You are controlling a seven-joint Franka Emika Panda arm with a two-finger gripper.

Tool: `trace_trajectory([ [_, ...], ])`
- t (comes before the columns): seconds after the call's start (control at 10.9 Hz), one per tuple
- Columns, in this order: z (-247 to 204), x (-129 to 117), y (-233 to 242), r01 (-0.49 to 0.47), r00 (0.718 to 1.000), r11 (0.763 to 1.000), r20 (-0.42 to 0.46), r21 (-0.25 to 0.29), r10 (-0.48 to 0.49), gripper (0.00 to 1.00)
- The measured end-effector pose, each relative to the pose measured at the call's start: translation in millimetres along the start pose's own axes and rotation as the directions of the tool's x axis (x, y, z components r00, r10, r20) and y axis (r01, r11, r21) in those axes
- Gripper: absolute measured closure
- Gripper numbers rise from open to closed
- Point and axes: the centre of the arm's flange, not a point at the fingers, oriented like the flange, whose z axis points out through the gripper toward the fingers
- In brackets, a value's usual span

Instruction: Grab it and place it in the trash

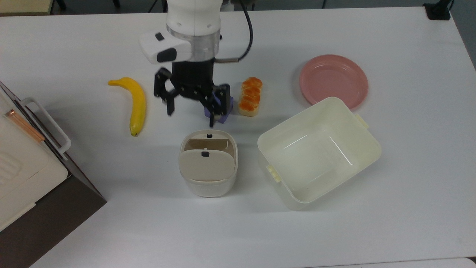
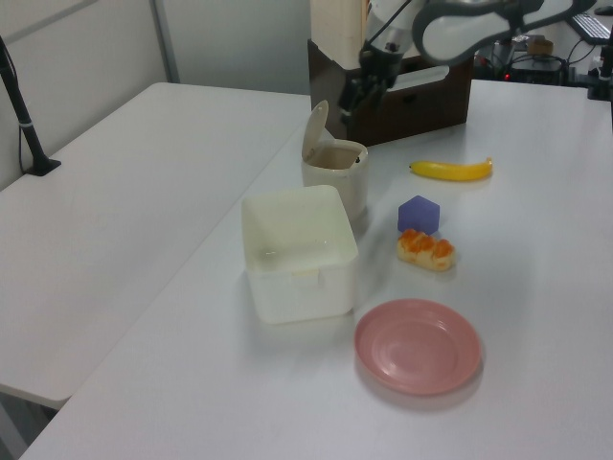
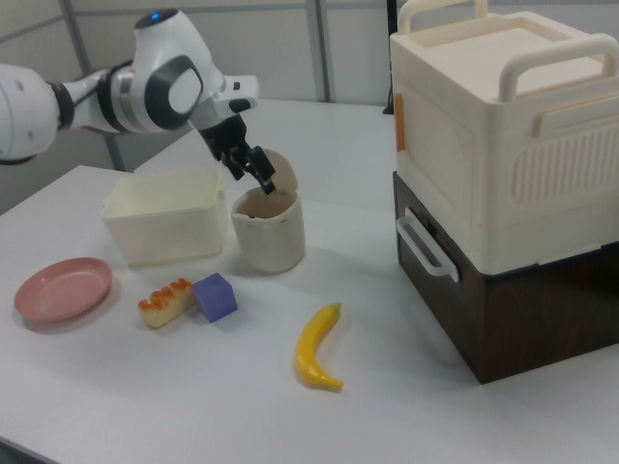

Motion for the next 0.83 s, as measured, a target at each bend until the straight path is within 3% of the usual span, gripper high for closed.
trace_trajectory([
  [0.09,-14,-10,13,0.047,0.995,0.998,0.090,-0.034,-0.043,0.00],
  [0.28,-46,-28,36,0.150,0.965,0.987,0.225,-0.054,-0.135,0.00],
  [0.55,-62,-49,46,0.183,0.949,0.982,0.268,-0.047,-0.164,0.00],
  [0.83,-60,-53,52,0.214,0.940,0.976,0.278,-0.039,-0.195,0.00],
])
